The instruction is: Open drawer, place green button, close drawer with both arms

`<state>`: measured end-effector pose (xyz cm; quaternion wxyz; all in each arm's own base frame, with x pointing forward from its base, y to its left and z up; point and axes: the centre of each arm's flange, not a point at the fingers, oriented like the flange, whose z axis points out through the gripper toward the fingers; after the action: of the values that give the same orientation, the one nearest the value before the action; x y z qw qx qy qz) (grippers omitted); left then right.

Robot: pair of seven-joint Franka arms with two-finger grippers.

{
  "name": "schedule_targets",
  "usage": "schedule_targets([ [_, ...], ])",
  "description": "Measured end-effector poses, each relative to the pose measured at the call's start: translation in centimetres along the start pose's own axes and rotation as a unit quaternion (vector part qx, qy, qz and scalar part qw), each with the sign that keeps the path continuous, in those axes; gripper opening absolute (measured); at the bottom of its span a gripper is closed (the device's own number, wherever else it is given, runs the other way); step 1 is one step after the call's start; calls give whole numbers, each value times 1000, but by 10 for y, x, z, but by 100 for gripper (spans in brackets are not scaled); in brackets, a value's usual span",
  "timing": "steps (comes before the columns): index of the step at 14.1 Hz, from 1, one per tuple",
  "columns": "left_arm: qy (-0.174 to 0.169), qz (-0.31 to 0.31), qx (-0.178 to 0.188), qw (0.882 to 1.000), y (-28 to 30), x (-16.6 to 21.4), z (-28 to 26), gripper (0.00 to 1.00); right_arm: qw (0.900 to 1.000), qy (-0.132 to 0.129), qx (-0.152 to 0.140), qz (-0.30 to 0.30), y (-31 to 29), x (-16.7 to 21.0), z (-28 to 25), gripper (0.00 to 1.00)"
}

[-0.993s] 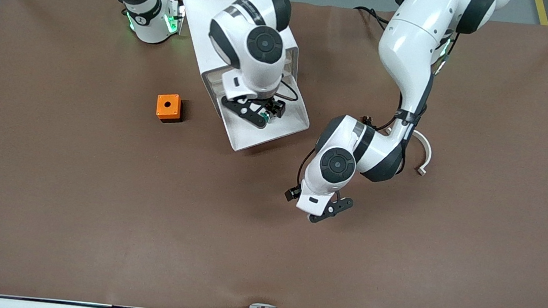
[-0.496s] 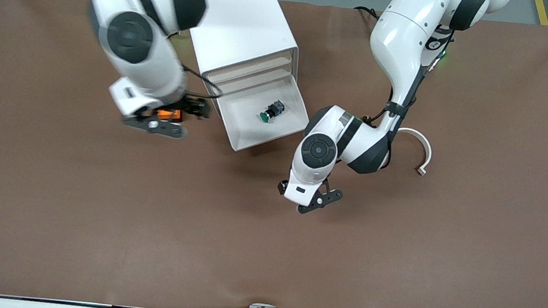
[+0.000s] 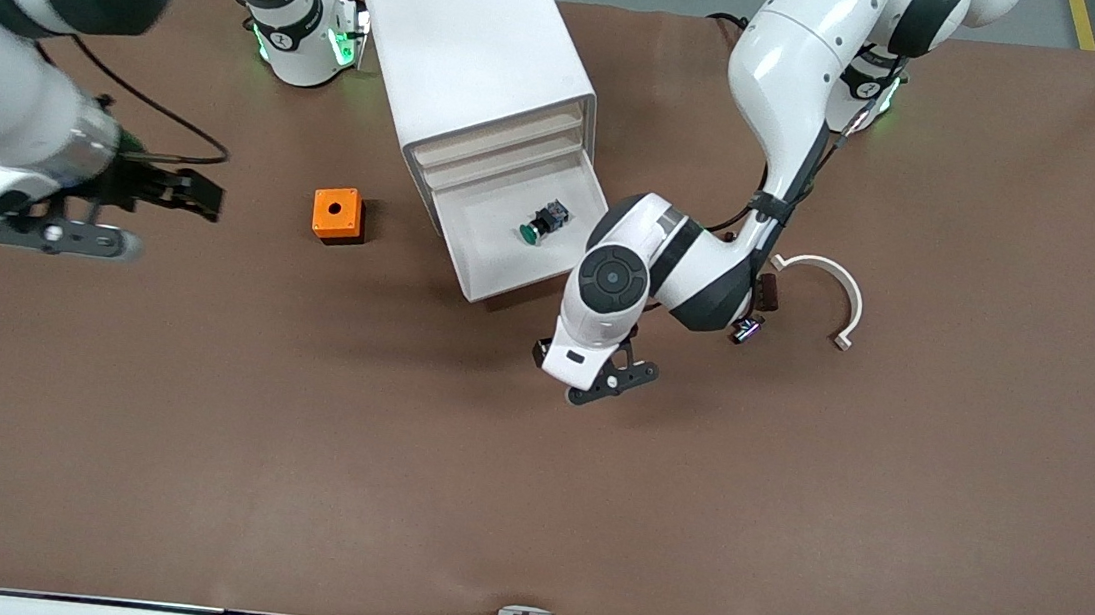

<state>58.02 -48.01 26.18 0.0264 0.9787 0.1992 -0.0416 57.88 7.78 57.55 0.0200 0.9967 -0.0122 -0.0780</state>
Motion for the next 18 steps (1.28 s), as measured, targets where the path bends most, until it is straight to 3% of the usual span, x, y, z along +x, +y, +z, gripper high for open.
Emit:
schedule_targets([
  [4, -3, 18, -19, 1000, 7, -30, 16, 100, 1000, -6, 6, 12, 54, 3, 0, 100],
  [8, -13, 43, -3, 999, 7, -76, 35, 100, 1000, -26, 8, 12, 73, 1, 7, 100],
  [12, -27, 71, 1, 997, 12, -121, 36, 100, 999, -27, 12, -13, 91, 2, 8, 100],
  [15, -37, 78, 4, 996, 12, -137, 39, 100, 1000, -25, 14, -11, 102, 2, 7, 100],
  [18, -57, 73, -1, 996, 14, -149, 43, 100, 1000, -2, 13, -16, 98, 2, -12, 100],
])
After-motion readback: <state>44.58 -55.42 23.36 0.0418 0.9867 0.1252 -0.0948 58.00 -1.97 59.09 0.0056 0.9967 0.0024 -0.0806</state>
